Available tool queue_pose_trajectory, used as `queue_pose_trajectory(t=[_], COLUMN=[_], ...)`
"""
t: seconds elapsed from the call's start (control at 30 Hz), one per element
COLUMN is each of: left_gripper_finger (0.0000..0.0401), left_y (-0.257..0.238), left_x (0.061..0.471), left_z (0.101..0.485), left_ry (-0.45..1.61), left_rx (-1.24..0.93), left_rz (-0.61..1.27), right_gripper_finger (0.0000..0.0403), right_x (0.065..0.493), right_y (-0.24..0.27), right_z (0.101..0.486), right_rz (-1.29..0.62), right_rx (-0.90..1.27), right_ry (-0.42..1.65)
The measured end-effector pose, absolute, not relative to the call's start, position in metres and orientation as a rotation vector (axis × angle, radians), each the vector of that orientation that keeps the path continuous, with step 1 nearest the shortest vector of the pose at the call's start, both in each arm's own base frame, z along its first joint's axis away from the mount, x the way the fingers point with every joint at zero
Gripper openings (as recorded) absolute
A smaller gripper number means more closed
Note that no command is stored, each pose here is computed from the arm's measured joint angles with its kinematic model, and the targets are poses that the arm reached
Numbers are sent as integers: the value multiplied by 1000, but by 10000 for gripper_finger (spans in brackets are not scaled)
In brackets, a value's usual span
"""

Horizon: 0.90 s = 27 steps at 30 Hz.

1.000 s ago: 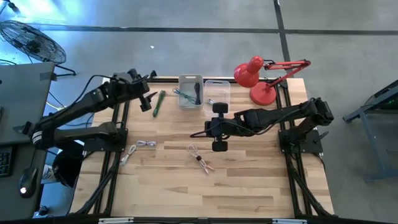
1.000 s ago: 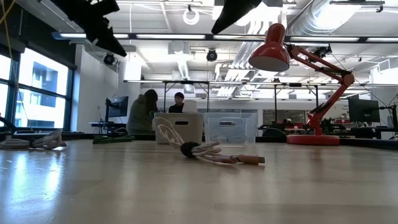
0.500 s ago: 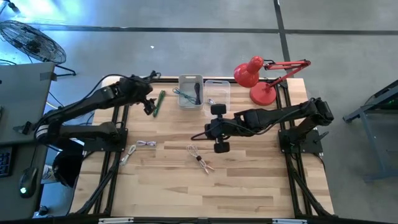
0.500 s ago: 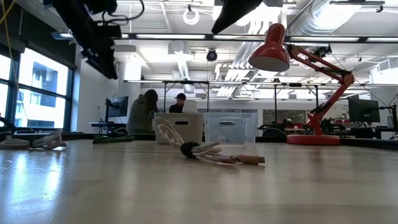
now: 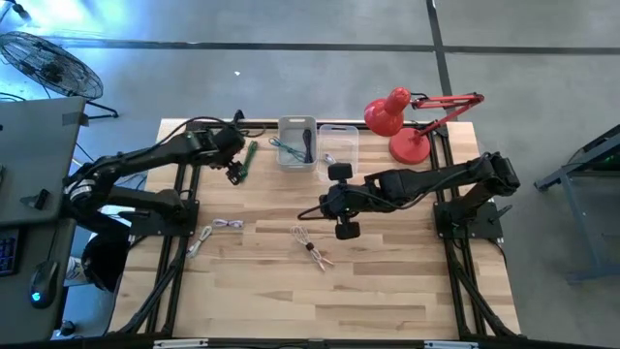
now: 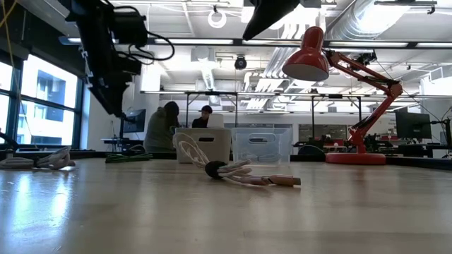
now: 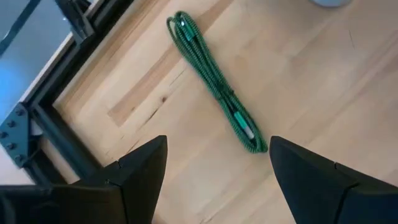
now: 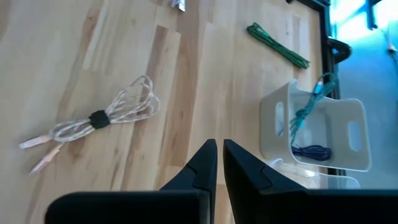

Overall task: Pick & Place USB Port
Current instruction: Put the green patterned charger cable into the gray bin

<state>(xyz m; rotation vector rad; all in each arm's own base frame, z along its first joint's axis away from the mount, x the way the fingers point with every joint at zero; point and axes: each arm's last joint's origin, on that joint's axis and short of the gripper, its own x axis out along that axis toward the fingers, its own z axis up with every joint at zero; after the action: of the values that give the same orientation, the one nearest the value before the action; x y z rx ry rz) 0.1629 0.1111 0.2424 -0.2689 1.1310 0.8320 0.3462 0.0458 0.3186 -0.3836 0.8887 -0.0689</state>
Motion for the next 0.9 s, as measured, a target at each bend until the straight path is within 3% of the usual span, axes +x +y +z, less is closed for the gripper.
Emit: queue_pose_trajectory(t=[0.43,0.9], left_gripper_finger=[278,278], left_y=[124,130], left_x=[188,201], left_z=[204,186], left_ry=[1275,1254], left_rx=[-391,-530], left_rz=[786,830], right_gripper_finger=[21,21], right_x=[345,344], right_y=[46,47], right_z=[318,317], right_rz=[-25,52], right_rx=[-447,-493], right_ry=[907,918])
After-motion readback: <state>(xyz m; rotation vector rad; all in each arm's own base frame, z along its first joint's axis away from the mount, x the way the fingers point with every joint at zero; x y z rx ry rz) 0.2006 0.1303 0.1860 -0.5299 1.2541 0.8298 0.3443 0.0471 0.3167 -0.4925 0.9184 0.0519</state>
